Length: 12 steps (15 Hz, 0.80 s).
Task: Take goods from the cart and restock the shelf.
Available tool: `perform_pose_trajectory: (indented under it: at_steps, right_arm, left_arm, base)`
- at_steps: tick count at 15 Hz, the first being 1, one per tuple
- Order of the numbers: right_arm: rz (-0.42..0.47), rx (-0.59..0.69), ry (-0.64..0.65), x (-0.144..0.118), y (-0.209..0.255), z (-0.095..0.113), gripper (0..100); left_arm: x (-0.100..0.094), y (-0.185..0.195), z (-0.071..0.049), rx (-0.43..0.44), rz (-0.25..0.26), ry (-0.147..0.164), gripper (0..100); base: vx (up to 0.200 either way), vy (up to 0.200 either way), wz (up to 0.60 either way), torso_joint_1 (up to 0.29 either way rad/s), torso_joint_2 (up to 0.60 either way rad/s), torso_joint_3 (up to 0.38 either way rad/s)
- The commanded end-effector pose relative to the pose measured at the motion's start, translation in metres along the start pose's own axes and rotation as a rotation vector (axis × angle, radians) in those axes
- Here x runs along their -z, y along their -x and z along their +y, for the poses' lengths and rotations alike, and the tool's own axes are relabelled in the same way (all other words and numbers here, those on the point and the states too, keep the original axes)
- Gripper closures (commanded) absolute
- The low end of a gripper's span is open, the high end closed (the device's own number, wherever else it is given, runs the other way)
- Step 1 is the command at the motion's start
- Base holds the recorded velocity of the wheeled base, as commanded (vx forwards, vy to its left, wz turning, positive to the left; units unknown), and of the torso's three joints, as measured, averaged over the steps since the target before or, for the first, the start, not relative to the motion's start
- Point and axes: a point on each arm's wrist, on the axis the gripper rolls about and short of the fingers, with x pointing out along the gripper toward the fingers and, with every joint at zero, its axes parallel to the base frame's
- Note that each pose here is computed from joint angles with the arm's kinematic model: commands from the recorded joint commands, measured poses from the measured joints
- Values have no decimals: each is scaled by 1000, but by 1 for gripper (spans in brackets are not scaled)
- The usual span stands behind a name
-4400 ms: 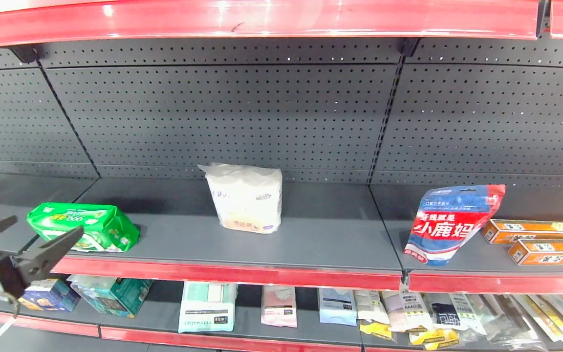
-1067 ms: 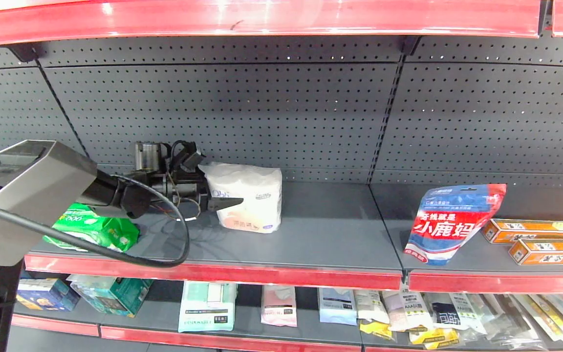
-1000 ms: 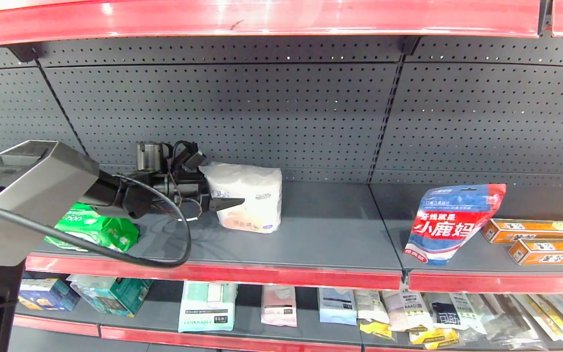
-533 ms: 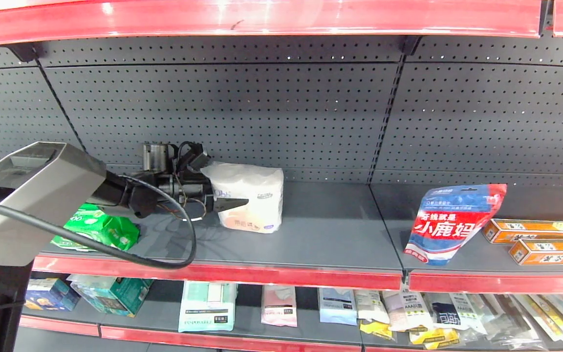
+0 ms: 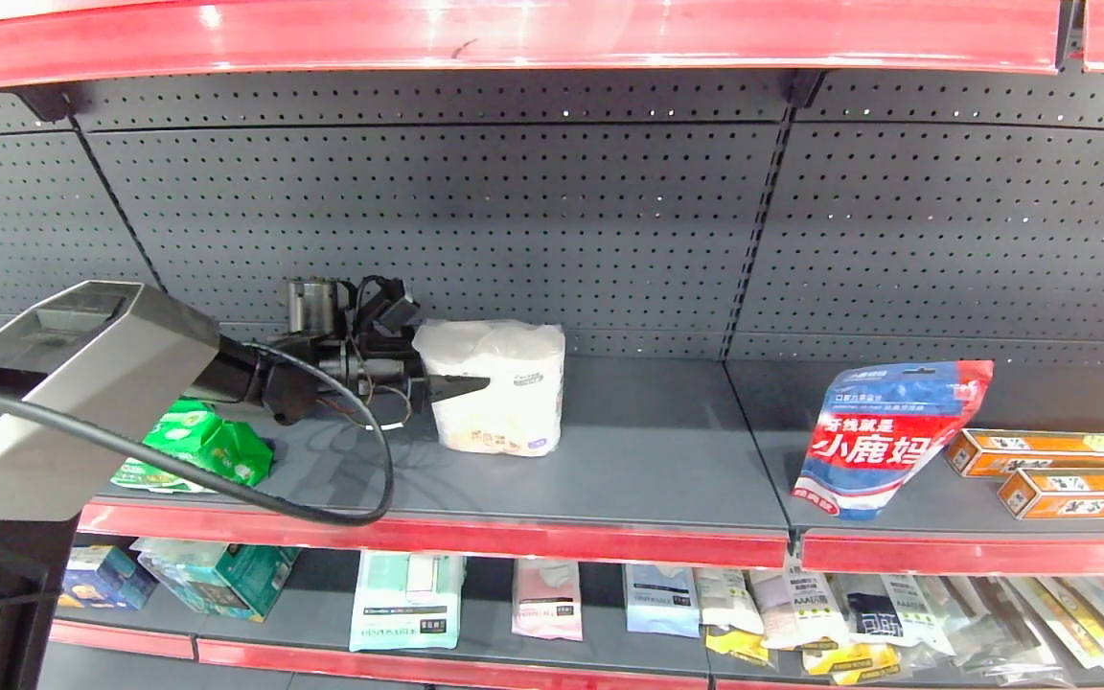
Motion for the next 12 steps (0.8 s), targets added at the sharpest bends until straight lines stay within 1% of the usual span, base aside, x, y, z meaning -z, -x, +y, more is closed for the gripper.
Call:
perform_pose_trajectory:
  at_steps: [1, 3, 5, 6, 8, 9, 10, 12]
  right_arm:
    - [3, -1, 1, 0, 0, 0, 100]
    - [5, -5, 2, 0, -1, 0, 100]
    - [3, -4, 2, 0, -1, 0, 100]
    - [5, -5, 2, 0, -1, 0, 100]
    - [6, -5, 2, 0, -1, 0, 100]
    - [6, -5, 2, 0, -1, 0, 100]
    - [7, -4, 2, 0, -1, 0, 100]
    - [9, -7, 3, 0, -1, 0, 100]
  left_arm:
    - [-3, 2, -2, 0, -1, 0, 100]
    - [-7, 15, -13, 3, 9, 28, 100]
    - [-7, 25, -20, -4, 19, 48, 100]
    - [-7, 34, -24, -13, 25, 67, 100]
    - [-2, 43, -26, -5, 22, 75, 100]
    - [-1, 50, -33, -2, 26, 92, 100]
    - [-1, 51, -36, -1, 29, 96, 100]
    - [-4, 57, -47, 16, 29, 113, 100]
  base:
    - [0, 0, 0, 0, 0, 0]
    - [0, 0, 0, 0, 0, 0]
    - [0, 0, 0, 0, 0, 0]
    - [0, 0, 0, 0, 0, 0]
    - [0, 0, 0, 0, 0, 0]
    - [0, 0, 0, 0, 0, 0]
    - [0, 0, 0, 0, 0, 0]
    - [0, 0, 0, 0, 0, 0]
